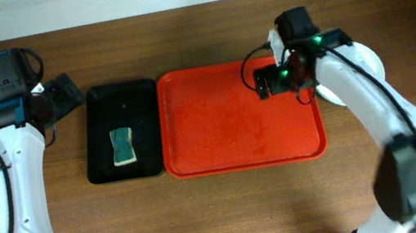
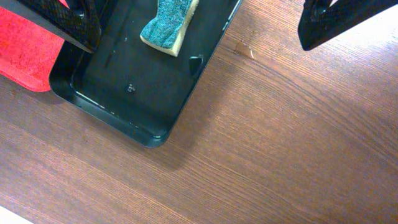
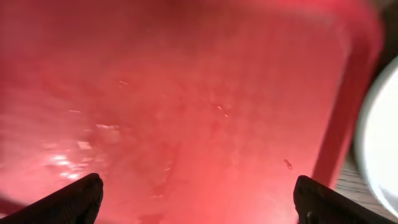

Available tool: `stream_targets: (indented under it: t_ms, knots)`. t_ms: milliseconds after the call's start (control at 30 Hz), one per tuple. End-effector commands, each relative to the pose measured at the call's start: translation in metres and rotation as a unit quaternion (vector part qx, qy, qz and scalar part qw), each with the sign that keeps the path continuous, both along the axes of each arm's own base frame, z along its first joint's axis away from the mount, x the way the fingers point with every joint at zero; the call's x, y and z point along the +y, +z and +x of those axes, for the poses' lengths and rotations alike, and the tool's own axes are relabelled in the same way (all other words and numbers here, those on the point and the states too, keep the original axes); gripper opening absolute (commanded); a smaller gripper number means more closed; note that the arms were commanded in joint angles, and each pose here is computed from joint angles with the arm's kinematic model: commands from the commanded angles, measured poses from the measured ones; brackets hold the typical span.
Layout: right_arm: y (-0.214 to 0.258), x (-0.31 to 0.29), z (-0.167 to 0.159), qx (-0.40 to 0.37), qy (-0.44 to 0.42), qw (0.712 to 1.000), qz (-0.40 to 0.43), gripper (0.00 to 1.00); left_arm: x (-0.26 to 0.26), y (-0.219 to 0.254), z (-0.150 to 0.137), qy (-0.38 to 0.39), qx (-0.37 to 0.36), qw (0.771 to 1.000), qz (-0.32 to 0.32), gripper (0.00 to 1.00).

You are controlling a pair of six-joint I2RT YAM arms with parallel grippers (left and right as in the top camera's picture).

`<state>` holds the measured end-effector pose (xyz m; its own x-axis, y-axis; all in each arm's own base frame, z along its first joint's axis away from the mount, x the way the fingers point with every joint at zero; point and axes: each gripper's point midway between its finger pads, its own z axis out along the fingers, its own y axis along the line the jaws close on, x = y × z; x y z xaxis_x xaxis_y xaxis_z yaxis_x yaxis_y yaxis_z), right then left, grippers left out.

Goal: Clean dirty plates on tray and stack at the side

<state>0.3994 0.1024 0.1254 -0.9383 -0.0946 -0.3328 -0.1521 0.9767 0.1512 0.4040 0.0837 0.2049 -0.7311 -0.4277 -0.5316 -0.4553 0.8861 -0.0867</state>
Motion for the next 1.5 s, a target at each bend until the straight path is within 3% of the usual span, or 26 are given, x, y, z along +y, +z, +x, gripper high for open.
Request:
stream_targets:
  t_ms: [0,133,267,300,533,733,867,1067,1233,1467]
  knots:
    - [0.094,0.017,-0.020,-0.120,0.030,0.992,0.021,0.99,0.000,0.001,0.000,0.002,-0.002,1.000,-0.004,1.00]
    - [0.198,0.007,-0.065,-0.259,0.032,0.964,0.053,0.98,0.000,0.001,0.000,0.002,-0.002,1.000,-0.004,0.99]
    - [0.262,-0.020,-0.110,-0.360,0.003,0.931,0.056,0.99,0.000,0.001,0.000,0.002,-0.002,1.000,-0.004,0.99]
    - [0.286,-0.033,-0.134,-0.403,-0.010,0.913,0.057,0.99,0.000,0.001,0.000,0.002,-0.002,1.000,-0.004,0.99]
    - [0.343,-0.064,-0.231,-0.526,-0.037,0.847,0.071,0.99,0.000,0.001,0.000,0.002,-0.002,1.000,-0.004,0.99]
    - [0.352,-0.078,-0.289,-0.588,-0.055,0.804,0.073,0.99,0.000,0.001,0.000,0.002,-0.002,1.000,-0.004,0.99]
    - [0.321,-0.086,-0.292,-0.589,-0.083,0.802,0.052,0.99,0.000,0.001,0.000,0.002,-0.002,1.000,-0.004,0.99]
    - [0.273,-0.092,-0.252,-0.614,-0.103,0.781,0.039,0.99,0.000,0.001,0.001,0.002,-0.003,1.000,-0.004,0.99]
    - [0.256,-0.078,-0.216,-0.696,-0.062,0.713,0.067,0.98,0.000,0.001,0.001,0.002,-0.003,1.000,-0.004,0.99]
    - [0.247,-0.077,-0.220,-0.774,-0.048,0.627,0.073,0.99,0.000,0.001,0.000,0.002,-0.002,1.000,-0.004,1.00]
